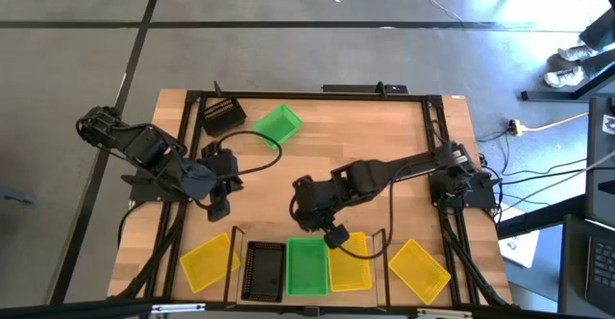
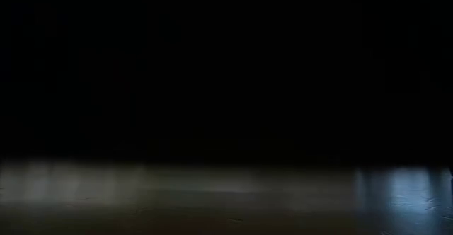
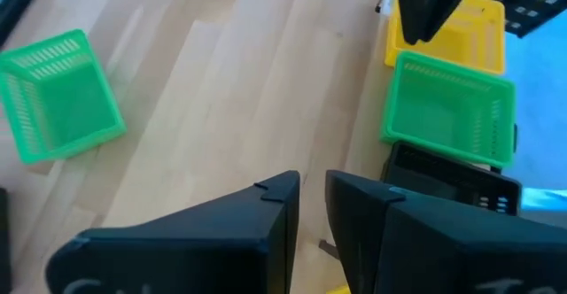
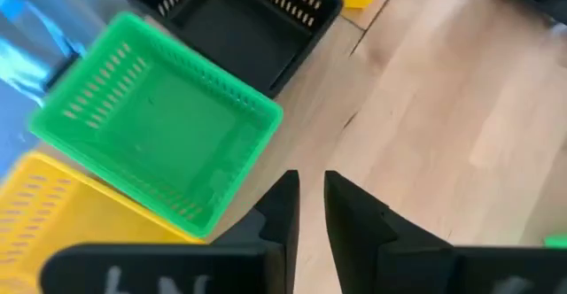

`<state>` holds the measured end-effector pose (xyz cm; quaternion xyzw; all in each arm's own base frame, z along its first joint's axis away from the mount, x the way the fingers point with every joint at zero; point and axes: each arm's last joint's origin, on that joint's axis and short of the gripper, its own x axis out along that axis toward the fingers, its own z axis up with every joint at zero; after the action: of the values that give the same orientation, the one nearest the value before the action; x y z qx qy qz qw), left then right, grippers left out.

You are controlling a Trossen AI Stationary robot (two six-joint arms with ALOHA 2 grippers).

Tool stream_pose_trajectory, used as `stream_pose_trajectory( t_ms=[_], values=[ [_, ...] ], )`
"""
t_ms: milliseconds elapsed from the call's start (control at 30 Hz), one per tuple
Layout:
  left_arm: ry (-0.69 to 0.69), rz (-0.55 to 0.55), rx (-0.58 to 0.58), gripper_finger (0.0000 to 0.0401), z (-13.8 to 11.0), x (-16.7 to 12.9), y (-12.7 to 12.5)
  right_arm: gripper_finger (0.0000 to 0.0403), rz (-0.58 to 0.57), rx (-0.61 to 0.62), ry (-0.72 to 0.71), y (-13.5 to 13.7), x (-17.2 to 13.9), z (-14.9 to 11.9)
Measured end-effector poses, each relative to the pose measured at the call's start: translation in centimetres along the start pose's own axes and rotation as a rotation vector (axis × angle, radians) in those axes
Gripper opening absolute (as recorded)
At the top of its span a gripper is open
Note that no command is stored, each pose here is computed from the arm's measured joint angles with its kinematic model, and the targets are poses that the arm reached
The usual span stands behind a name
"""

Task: Stack baskets on shelf by color
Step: Stack the left yellow basket on top of the yellow basket on the shelf

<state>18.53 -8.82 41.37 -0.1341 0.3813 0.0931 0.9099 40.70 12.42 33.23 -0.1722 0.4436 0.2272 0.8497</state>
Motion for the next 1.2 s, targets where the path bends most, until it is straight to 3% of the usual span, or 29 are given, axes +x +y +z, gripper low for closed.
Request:
stream_pose_trajectory(
  t_ms=[367,533,667,867,1200],
  values=[
    [-0.056,0.045,-0.050,0.0050,0.1,-0.5,0.4,0.0055,-0.067,0.075,-0.097,-1.4,-6.0,-0.6],
    [-0.065,0.052,0.030,0.0050,0.1,-0.7,0.6,0.0055,-0.082,0.073,-0.144,-1.2,-8.4,-0.8],
    [-0.117,0.096,0.056,0.0050,0.3,-1.5,1.5,0.0055,-0.096,0.083,-0.129,-0.8,-10.3,-1.4],
    [-0.167,0.100,-0.002,0.0050,0.4,-3.1,3.4,0.0055,-0.189,0.124,-0.150,-0.5,-13.5,-2.3],
    [-0.231,0.104,-0.034,0.0050,0.5,-4.9,5.3,0.0055,-0.169,0.180,-0.210,0.5,-18.3,-4.1]
  ],
)
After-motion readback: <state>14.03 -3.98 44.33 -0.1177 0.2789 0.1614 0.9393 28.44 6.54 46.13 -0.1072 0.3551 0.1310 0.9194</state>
